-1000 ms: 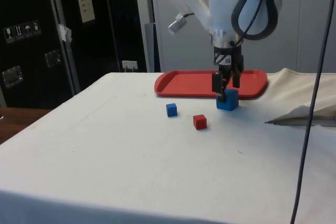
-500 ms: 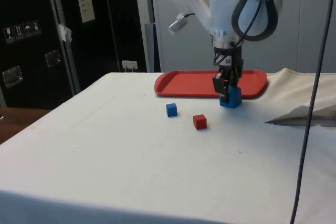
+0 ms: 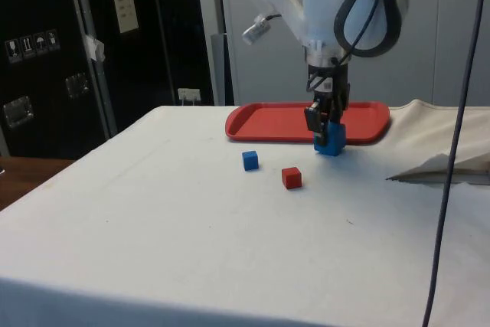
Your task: Pick up the largest block and place it onto the tray.
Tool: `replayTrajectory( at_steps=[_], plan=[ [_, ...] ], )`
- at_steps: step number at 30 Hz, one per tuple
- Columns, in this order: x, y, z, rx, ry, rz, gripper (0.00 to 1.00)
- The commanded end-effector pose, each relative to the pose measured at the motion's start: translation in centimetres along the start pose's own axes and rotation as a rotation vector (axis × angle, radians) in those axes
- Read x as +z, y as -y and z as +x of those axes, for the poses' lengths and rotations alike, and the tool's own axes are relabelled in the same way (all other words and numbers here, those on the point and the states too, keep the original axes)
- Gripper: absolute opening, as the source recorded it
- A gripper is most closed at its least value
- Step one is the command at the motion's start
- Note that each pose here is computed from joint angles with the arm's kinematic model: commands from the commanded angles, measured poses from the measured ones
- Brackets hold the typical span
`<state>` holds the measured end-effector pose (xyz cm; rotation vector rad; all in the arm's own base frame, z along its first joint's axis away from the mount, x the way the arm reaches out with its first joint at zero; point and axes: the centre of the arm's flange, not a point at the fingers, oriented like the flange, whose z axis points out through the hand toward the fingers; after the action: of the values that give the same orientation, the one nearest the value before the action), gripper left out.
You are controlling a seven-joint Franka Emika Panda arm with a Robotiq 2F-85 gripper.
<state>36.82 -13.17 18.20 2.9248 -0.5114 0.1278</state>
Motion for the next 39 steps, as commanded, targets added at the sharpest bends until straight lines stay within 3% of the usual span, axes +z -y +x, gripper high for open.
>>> replayTrajectory(
  at_steps=[1, 16, 32, 39],
  plan=[
    [-0.2, 0.0, 0.2, 0.001, -0.007, 0.003, 0.02],
    [-3.4, 1.0, 3.7, 0.016, -0.086, 0.043, 0.02],
    [-5.6, 2.3, 7.2, 0.016, -0.16, 0.053, 0.02],
    [-6.1, 2.7, 8.3, 0.015, -0.172, 0.05, 0.02]
  ],
)
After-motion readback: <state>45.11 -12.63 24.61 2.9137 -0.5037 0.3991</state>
